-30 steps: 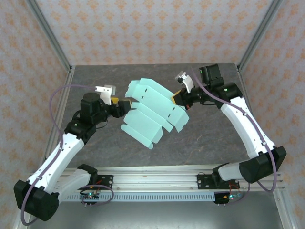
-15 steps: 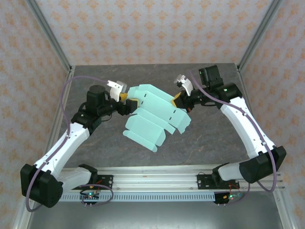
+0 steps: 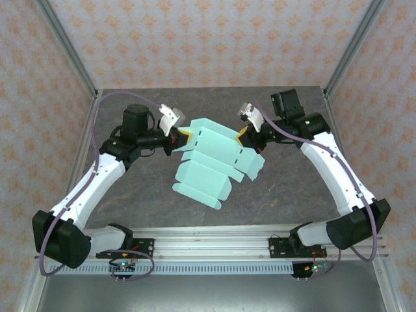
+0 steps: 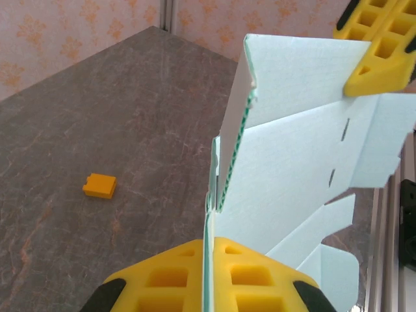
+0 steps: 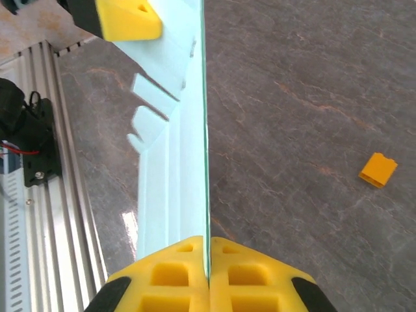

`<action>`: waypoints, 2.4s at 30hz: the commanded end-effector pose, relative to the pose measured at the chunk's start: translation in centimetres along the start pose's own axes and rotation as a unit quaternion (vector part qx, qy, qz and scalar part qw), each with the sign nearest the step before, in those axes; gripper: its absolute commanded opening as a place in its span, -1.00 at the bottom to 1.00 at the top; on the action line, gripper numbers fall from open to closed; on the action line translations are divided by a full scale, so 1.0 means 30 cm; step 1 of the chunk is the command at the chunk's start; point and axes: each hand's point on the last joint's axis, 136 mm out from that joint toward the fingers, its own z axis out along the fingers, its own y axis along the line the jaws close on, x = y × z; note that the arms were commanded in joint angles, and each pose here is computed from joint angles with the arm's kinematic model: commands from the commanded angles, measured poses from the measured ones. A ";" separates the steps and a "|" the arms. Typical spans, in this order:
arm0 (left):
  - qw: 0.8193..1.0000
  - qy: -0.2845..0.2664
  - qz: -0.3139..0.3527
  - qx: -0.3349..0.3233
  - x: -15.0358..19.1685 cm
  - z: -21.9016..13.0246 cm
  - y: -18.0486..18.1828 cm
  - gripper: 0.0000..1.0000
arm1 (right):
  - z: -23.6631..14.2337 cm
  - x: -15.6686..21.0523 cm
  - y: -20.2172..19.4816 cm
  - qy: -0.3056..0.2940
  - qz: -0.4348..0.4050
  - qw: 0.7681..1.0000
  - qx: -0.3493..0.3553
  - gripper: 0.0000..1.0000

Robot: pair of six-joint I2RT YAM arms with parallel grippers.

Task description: Fold the paper box

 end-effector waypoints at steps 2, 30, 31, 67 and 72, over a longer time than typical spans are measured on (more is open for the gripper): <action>1.000 0.012 -0.006 0.016 -0.019 -0.017 -0.014 -1.00 | -0.026 -0.026 -0.062 -0.021 -0.056 0.995 0.079 -1.00; 0.991 0.047 -0.118 0.037 -0.018 0.039 0.056 -1.00 | 0.007 -0.016 -0.111 -0.031 -0.356 0.849 0.389 -0.93; 0.991 0.047 -0.119 0.038 -0.018 0.041 0.056 -1.00 | 0.011 -0.016 -0.110 -0.030 -0.364 0.843 0.395 -0.94; 0.990 0.070 -0.119 0.020 0.028 0.061 0.090 -1.00 | 0.029 0.015 -0.141 0.006 -0.304 0.876 0.375 -1.00; 0.992 0.061 -0.107 -0.013 0.022 0.043 0.113 -0.71 | 0.030 0.046 -0.139 0.011 -0.213 0.929 0.302 -1.00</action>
